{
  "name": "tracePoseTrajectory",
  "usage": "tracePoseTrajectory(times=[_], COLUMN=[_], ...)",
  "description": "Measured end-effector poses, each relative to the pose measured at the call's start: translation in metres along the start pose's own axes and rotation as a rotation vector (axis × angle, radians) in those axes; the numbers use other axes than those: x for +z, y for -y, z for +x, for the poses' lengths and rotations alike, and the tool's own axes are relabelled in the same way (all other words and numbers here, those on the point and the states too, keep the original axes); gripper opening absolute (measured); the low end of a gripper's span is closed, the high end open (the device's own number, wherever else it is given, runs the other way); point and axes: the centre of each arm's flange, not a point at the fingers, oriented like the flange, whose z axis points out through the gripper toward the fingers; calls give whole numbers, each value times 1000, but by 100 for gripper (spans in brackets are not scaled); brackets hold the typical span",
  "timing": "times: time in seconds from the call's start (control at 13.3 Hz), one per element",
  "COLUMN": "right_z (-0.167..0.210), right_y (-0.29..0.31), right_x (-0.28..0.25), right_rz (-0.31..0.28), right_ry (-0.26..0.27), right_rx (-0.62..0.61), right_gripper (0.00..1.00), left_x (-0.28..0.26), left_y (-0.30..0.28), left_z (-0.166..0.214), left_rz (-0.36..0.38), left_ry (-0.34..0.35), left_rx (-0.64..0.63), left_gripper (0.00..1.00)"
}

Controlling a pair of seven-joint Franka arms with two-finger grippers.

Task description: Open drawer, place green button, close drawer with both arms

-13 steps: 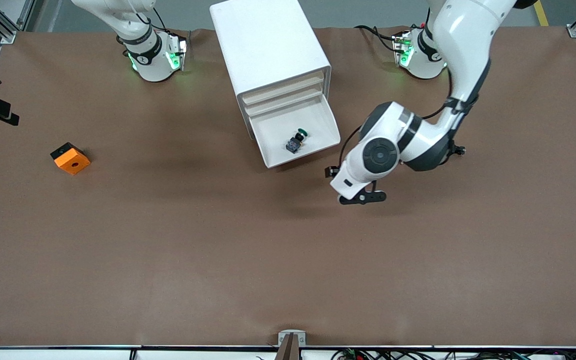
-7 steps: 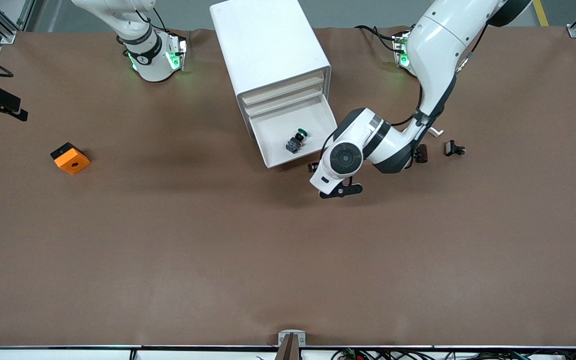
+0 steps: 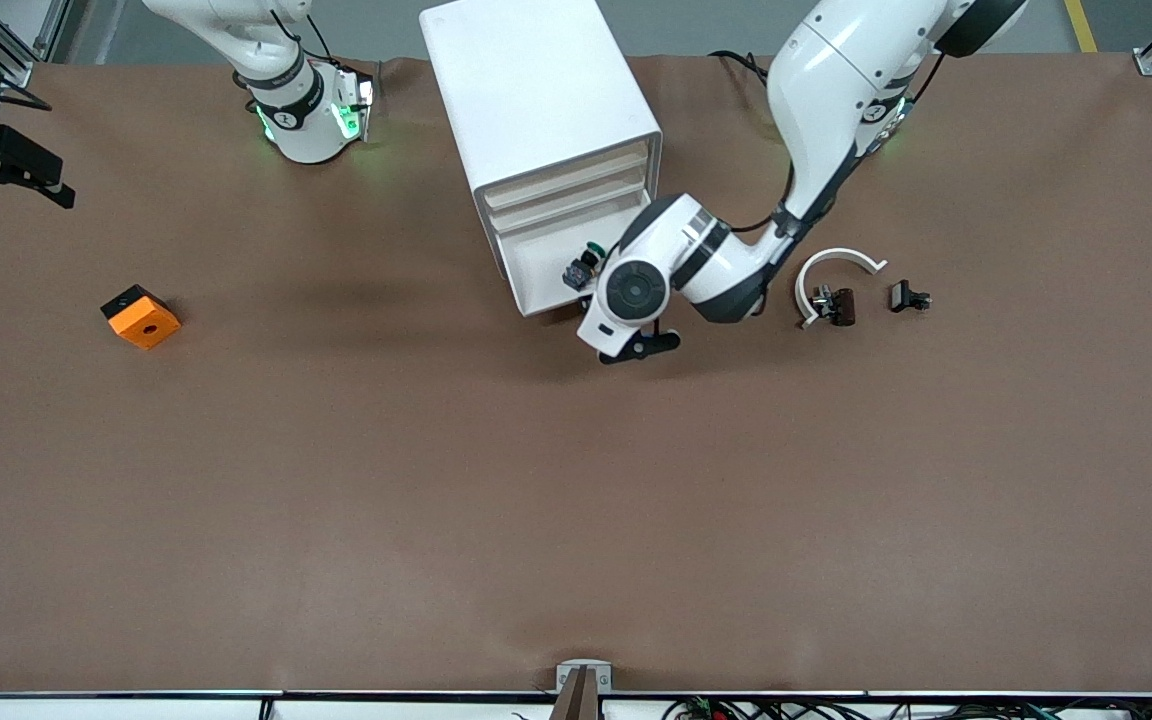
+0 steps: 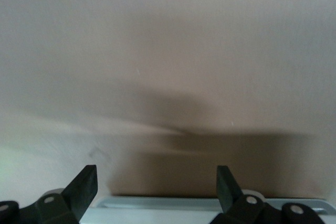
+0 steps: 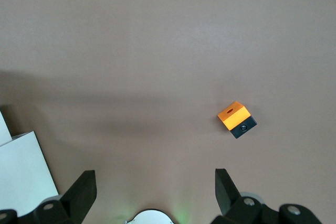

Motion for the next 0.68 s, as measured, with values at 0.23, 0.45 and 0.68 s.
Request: tracePoseTrajectory(times=[0.23,0.45,0.68], right_z=[-2,-2,-2], right_y=[1,1,1], right_x=[0,1,0], right_rz=[0,-1,-1], right_ry=[-2,-4,-7], right_rx=[-2,-2,-1], right_gripper=[100,100,100], left_x=[17,28,36], left_y=[-15,-20,-29], left_z=[-38,-60,-81], left_rz=[56,87,108], left_ry=[39,97,103], left_rx=[-8,-17,-50], left_gripper=[100,100,100])
